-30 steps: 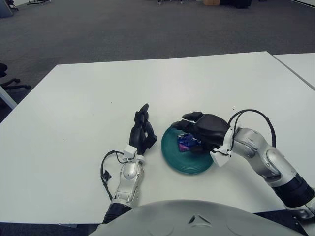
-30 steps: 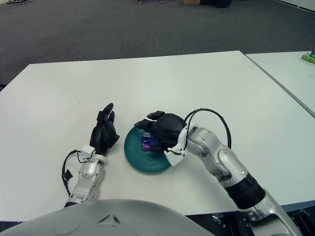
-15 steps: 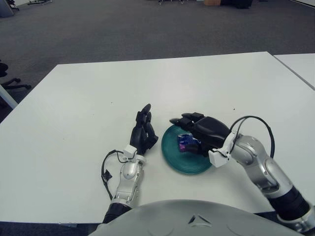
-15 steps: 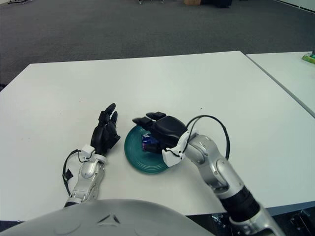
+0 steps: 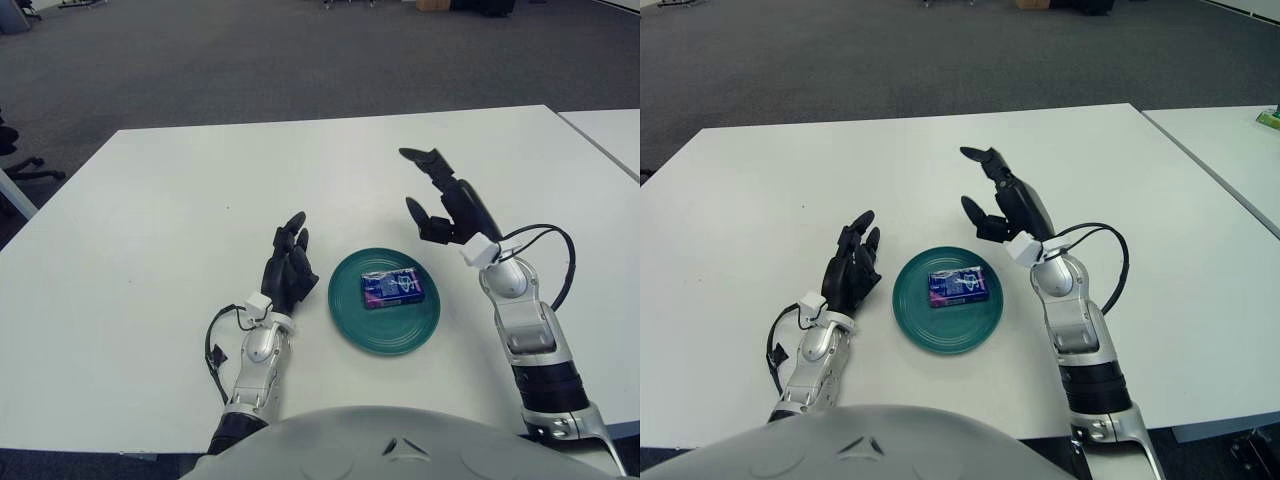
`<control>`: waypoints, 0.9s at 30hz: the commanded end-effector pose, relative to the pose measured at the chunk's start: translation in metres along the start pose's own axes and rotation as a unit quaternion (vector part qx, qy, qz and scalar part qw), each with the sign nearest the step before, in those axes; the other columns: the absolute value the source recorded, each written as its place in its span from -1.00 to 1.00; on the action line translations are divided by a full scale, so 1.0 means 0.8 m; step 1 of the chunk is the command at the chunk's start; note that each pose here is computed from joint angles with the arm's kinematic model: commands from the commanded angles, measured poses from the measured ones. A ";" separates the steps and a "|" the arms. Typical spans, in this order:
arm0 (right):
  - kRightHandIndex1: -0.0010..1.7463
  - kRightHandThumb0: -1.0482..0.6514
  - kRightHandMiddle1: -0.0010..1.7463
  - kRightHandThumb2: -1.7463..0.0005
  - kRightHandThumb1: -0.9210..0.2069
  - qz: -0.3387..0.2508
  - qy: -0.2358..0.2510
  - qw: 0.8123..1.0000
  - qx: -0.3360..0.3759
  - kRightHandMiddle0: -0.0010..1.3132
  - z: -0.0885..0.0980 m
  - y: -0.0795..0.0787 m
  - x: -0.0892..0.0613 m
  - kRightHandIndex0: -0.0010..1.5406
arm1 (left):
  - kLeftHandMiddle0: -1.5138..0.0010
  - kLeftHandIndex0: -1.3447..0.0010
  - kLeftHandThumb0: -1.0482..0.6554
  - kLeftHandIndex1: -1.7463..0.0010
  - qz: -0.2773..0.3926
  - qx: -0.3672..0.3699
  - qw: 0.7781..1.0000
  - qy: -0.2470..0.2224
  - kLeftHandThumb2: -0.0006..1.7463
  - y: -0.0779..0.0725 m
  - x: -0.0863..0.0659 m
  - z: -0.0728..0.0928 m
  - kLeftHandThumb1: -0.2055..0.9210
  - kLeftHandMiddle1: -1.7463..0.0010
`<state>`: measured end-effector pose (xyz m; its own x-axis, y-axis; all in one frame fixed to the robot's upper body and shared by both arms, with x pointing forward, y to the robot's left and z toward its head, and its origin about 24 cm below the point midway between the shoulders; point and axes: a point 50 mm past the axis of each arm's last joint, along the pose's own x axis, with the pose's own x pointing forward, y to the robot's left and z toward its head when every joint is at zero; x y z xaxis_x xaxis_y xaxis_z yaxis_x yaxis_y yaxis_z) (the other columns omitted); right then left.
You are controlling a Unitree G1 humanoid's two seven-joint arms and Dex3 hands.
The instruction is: Put the gum into the plate.
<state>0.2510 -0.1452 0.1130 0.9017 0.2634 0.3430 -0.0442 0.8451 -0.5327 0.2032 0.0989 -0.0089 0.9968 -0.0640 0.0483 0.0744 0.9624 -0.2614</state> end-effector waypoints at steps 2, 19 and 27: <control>-0.95 -0.61 0.01 0.07 -1.00 -0.044 0.016 0.998 0.029 -0.99 -0.008 0.000 -0.006 -0.46 | 0.64 1.00 -0.78 0.18 0.022 -0.013 0.999 0.036 0.07 -0.006 -0.010 -0.018 1.00 1.00; -1.00 -0.59 -0.36 0.27 -1.00 -0.085 0.156 0.981 0.074 -1.00 -0.047 -0.032 -0.054 -0.55 | 0.70 1.00 -0.78 0.27 0.023 -0.007 0.999 0.034 0.07 0.001 -0.020 -0.013 1.00 0.99; -1.00 -0.53 -0.37 0.26 -1.00 -0.085 0.210 0.968 0.106 -1.00 -0.067 -0.012 -0.094 -0.54 | 0.70 1.00 -0.79 0.24 0.026 0.003 0.999 0.033 0.07 0.006 -0.022 -0.012 1.00 0.99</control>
<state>0.2113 -0.1995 0.0593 0.9963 -0.0521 0.0678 0.0726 0.9345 -0.3484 0.1962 0.1024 -0.0079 0.9976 -0.0505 0.0468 0.0603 0.9690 -0.2396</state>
